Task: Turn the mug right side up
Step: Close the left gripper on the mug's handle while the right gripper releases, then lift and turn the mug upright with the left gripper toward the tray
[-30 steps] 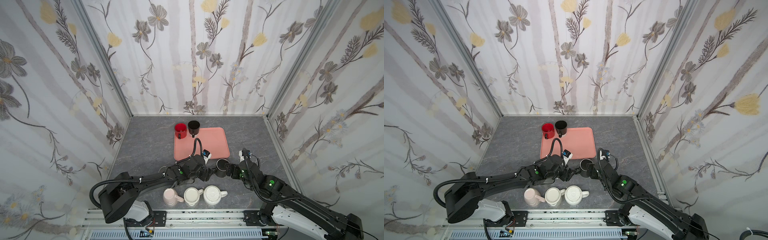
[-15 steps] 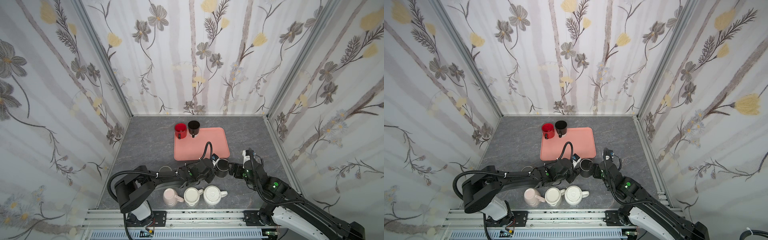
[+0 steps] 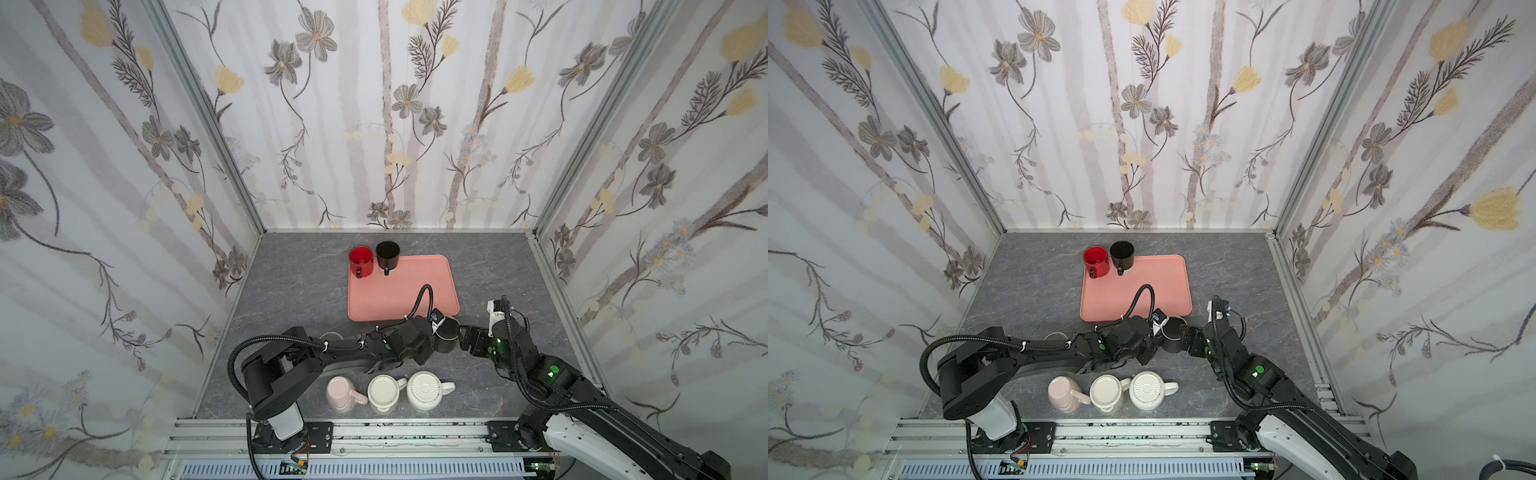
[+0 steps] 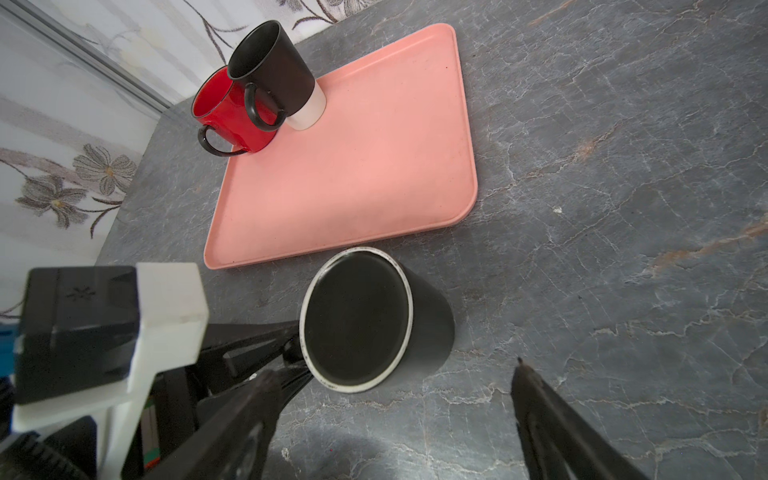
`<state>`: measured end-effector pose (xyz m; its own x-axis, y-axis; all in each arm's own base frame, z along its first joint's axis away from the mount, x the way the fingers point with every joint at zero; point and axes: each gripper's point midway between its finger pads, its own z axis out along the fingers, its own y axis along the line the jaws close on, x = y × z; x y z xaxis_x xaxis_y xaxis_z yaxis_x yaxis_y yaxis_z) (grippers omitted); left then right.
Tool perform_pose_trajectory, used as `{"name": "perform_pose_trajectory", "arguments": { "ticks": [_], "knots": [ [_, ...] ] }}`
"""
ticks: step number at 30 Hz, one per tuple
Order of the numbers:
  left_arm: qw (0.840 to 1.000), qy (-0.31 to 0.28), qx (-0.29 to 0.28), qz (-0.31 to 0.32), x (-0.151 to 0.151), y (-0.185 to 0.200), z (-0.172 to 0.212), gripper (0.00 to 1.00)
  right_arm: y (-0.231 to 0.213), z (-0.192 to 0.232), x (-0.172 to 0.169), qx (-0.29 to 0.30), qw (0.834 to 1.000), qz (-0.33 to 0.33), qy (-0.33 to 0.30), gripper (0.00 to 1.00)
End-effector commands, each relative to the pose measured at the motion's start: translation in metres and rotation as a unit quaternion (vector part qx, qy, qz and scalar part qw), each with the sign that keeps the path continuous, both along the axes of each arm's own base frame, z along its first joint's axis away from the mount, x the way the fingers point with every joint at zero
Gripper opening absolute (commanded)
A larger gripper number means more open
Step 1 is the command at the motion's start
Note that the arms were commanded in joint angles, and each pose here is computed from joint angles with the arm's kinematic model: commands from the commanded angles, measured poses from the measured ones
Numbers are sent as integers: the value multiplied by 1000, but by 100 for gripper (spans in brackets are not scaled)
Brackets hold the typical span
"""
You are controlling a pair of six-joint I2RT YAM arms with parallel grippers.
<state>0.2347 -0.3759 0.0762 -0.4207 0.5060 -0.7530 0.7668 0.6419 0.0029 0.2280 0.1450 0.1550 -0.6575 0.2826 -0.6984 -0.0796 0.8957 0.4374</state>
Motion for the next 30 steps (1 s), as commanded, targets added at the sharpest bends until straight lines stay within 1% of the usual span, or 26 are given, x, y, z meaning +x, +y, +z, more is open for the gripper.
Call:
{"name": "perform_pose_trajectory", "arguments": {
  "ticks": [1, 6, 7, 10, 14, 18, 22, 25, 28, 30],
  "knots": [
    [1000, -20, -8, -2, 6, -5, 8, 20, 2, 2, 1, 7, 1000, 5, -5, 87],
    [1000, -28, -6, 5, 10, -5, 9, 14, 1, 2, 1, 8, 1000, 3, -6, 87],
    [999, -30, -5, 8, 11, -5, 9, 12, 1, 3, 1, 9, 1000, 3, -7, 87],
    [999, -40, 0, 22, 16, -2, 9, 1, 1, 4, 1, 11, 1000, 3, -9, 87],
    [997, -59, -17, 47, 22, 4, 21, 0, 3, 7, 1, 22, 1000, 7, -18, 88],
    [993, -78, -66, 62, 23, 9, 45, 0, 9, 18, 1, 53, 997, 20, -46, 89],
    [988, -85, -110, 72, 25, 13, 65, 0, 17, 31, 1, 81, 993, 38, -73, 89],
    [981, -89, -151, 87, 28, 21, 85, 0, 23, 40, 2, 96, 990, 50, -89, 89],
    [965, -95, -218, 108, 32, 36, 117, 0, 33, 53, 1, 120, 984, 75, -110, 89],
    [950, -95, -271, 122, 34, 49, 139, 0, 43, 64, -1, 148, 975, 98, -130, 89]
  ]
}}
